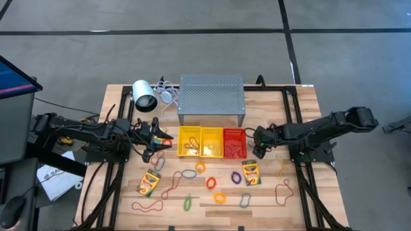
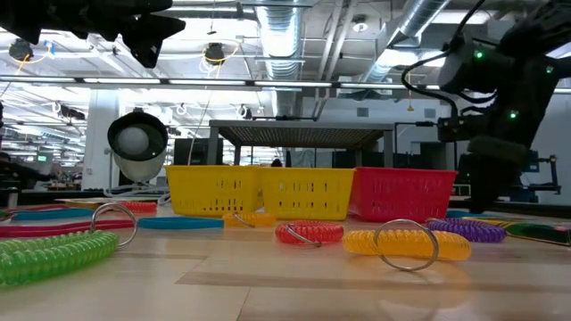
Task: Pick & Place Office Desk Supplies
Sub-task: Put the blue rubber band into the left yellow basket
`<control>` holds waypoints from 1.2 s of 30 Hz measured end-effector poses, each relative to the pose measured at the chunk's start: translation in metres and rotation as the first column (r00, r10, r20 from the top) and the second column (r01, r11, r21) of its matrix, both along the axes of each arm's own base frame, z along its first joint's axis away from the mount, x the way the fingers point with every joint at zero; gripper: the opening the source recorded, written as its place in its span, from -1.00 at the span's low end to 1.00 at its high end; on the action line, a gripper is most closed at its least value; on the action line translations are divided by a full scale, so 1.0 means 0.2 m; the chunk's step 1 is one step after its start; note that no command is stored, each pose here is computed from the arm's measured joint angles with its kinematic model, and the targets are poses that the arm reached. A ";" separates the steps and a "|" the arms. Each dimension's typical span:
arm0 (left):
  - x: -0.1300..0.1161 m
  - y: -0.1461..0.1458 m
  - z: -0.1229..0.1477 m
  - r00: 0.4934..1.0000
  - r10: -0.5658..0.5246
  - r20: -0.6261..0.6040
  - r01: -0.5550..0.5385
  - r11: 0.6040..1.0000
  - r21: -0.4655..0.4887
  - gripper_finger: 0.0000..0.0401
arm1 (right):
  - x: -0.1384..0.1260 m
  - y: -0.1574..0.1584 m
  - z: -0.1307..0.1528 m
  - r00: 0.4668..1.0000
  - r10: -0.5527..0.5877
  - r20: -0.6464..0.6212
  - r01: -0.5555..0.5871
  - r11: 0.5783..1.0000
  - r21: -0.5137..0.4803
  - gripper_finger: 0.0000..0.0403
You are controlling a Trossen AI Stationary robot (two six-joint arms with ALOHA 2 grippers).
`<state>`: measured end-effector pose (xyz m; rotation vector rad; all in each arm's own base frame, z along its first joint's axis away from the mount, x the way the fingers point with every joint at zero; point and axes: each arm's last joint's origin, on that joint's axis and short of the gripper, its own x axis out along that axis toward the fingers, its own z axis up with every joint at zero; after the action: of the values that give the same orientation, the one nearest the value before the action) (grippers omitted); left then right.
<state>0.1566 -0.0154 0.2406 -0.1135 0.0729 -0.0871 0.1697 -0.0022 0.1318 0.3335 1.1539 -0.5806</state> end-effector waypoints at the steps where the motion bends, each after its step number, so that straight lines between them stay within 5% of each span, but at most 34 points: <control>1: 0.00 0.00 0.00 1.000 0.000 0.000 0.000 1.000 0.000 -0.19 | 0.00 0.00 0.00 1.000 -0.001 0.002 0.001 1.000 -0.004 0.42; 36: 0.00 0.00 0.00 1.000 0.000 0.000 0.000 1.000 0.000 -0.19 | 0.05 0.00 -0.02 0.997 0.014 -0.078 -0.017 0.999 -0.027 0.42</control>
<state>0.1566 -0.0154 0.2406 -0.1135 0.0733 -0.0874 0.1792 -0.0025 0.1272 0.2798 1.2215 -0.5998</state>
